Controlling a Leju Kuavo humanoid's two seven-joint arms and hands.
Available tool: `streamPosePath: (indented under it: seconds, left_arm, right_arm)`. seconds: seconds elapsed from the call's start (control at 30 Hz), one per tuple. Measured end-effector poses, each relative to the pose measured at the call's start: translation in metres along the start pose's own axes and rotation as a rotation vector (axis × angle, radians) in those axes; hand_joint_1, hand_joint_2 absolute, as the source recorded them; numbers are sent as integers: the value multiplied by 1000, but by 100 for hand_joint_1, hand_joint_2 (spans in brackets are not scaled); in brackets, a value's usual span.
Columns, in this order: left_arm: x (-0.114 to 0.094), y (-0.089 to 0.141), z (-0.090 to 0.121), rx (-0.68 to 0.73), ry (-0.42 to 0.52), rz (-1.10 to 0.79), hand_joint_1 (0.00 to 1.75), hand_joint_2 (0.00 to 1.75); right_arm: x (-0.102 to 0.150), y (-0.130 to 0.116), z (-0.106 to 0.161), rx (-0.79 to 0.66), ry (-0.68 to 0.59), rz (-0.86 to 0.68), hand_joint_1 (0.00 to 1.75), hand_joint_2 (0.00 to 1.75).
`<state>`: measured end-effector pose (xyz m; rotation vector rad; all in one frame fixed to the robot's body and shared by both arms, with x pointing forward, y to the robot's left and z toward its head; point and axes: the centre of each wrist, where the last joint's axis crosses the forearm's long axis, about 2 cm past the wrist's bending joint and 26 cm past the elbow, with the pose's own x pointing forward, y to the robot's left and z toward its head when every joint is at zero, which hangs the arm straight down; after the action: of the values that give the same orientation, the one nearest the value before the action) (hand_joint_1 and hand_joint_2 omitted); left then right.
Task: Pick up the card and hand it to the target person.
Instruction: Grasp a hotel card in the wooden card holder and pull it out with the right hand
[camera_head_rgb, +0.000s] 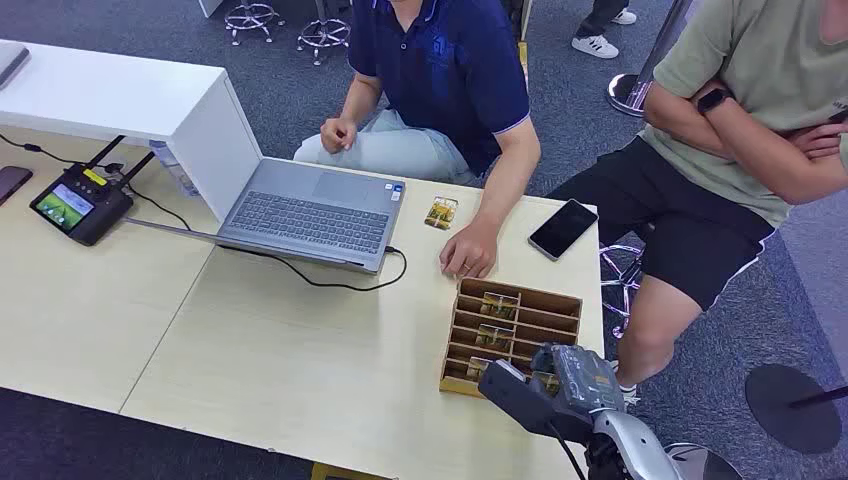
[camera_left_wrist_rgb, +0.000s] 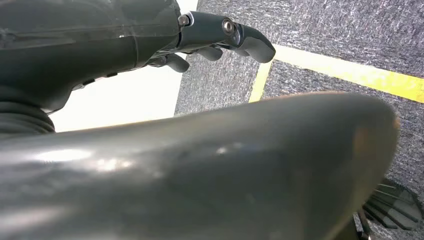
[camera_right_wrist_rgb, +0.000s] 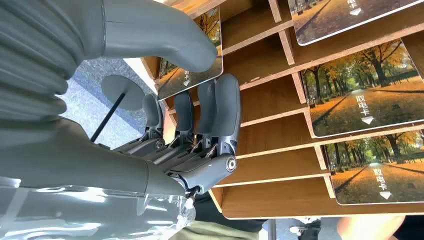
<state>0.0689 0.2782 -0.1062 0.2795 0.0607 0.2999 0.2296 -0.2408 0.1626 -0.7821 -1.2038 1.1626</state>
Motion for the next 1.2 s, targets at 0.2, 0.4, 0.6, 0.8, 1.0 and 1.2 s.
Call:
streamPosePath:
  seconds: [0.2, 0.4, 0.6, 0.8, 1.0, 1.2]
  left_arm:
    - [0, 0, 0, 0, 0, 0, 0, 0]
    - [0, 0, 0, 0, 1, 1, 0, 0]
    - [0, 0, 0, 0, 3, 2, 0, 0]
    - [0, 0, 0, -1, 9, 12, 0, 0]
    - [0, 0, 0, -1, 10, 13, 0, 131]
    - [0, 0, 0, -1, 10, 13, 0, 175]
  right_arm:
    - [0, 1, 0, 6, 2, 11, 107, 175]
    - [0, 1, -1, 6, 3, 24, 107, 175]
    - [-1, 2, -1, 20, 8, 83, 122, 175]
    - [-1, 4, -1, 39, 13, 126, 172, 175]
    - [-1, 5, -1, 41, 13, 137, 175, 175]
    - [0, 5, -1, 43, 13, 138, 175, 175]
